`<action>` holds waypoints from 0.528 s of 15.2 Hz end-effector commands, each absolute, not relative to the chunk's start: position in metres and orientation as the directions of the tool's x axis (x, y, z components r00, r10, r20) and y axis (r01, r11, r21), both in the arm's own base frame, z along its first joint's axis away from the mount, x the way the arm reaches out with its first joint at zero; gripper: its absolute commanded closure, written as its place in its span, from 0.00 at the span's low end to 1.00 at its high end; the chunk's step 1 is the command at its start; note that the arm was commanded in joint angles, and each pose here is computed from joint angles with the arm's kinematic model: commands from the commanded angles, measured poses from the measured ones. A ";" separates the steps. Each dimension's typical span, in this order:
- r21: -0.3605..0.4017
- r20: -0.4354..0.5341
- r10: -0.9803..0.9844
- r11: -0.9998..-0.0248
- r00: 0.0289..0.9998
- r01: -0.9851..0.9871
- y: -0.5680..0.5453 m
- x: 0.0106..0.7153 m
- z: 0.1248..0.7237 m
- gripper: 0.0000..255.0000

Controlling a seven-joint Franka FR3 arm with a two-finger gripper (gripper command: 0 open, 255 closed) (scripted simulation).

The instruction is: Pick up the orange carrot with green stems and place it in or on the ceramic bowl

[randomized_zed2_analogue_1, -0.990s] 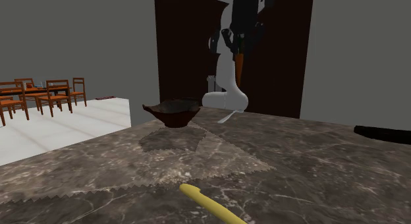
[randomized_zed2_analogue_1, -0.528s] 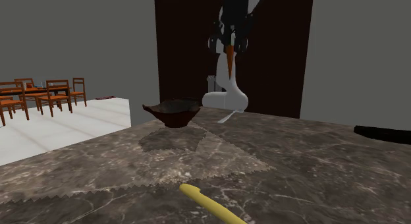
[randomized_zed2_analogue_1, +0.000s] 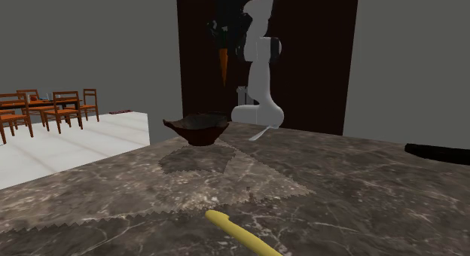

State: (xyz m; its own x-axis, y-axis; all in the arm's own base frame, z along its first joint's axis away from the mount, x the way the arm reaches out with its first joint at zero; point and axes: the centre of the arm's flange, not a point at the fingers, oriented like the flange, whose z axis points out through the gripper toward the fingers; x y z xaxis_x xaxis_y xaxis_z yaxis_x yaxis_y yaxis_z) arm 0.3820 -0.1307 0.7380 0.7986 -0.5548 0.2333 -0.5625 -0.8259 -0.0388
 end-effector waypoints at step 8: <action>-0.038 0.234 -0.553 -0.827 0.800 -0.561 -0.206 0.368 0.733 1.00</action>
State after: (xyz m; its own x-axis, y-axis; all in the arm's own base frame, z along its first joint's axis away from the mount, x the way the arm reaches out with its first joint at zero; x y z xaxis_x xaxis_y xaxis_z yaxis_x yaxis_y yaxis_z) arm 0.3688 -0.2039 0.7375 0.7992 -0.5539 0.2333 -0.5616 -0.8265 -0.0383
